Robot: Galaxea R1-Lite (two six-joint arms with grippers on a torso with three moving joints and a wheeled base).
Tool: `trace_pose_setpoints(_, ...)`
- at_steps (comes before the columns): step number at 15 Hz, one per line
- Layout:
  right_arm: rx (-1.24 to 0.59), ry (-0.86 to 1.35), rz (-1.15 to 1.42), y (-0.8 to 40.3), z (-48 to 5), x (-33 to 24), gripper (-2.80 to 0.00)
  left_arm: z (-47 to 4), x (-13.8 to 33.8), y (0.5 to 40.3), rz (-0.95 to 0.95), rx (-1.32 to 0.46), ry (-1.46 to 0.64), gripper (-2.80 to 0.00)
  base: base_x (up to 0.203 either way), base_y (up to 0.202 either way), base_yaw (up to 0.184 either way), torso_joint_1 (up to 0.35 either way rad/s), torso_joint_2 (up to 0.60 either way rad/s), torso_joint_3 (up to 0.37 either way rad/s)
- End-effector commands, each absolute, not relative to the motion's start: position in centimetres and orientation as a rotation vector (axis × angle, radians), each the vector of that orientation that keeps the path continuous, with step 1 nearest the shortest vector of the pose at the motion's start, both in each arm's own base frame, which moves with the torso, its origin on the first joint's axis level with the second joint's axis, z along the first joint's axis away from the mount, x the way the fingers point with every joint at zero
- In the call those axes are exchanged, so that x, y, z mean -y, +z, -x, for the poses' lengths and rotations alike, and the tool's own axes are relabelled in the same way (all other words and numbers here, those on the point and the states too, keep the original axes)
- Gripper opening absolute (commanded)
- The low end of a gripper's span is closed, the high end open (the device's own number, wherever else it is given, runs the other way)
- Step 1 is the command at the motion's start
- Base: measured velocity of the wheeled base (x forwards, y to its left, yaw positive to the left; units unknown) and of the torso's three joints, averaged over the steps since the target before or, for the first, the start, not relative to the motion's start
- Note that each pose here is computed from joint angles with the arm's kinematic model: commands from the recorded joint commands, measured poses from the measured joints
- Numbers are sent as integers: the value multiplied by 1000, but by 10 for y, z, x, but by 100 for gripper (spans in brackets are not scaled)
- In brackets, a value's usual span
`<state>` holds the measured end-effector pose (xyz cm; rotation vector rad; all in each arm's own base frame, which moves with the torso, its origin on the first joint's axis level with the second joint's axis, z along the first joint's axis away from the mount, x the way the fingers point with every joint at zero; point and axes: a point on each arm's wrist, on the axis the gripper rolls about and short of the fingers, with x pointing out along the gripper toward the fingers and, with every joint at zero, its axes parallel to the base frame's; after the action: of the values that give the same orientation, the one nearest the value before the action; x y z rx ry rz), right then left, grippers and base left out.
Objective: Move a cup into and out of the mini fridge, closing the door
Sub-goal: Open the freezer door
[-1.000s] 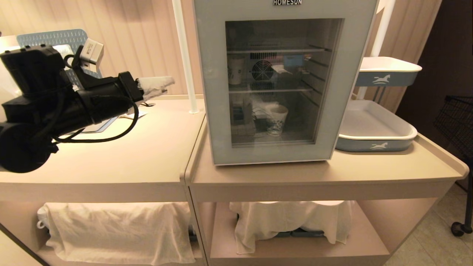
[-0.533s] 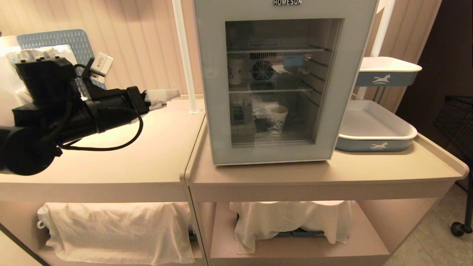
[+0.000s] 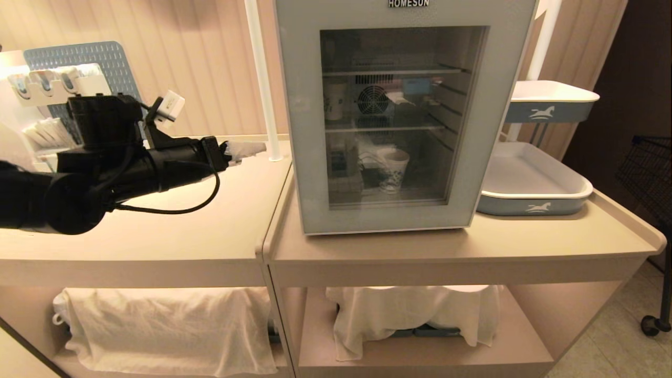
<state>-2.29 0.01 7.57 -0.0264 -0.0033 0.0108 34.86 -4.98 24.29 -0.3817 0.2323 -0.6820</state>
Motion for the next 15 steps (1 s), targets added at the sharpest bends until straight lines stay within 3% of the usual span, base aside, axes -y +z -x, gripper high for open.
trace_pose_setpoints(1, 3, 12, 26, 76, 23, 0, -280, -363, 53, 233, 375, -249, -684, 0, 0, 0, 0, 0, 0, 0)
trace_pose_setpoints(15, 3, 12, 27, 76, 23, 0, -280, -348, 109, 253, 358, -298, -832, 0, 0, 0, 0, 0, 0, 0)
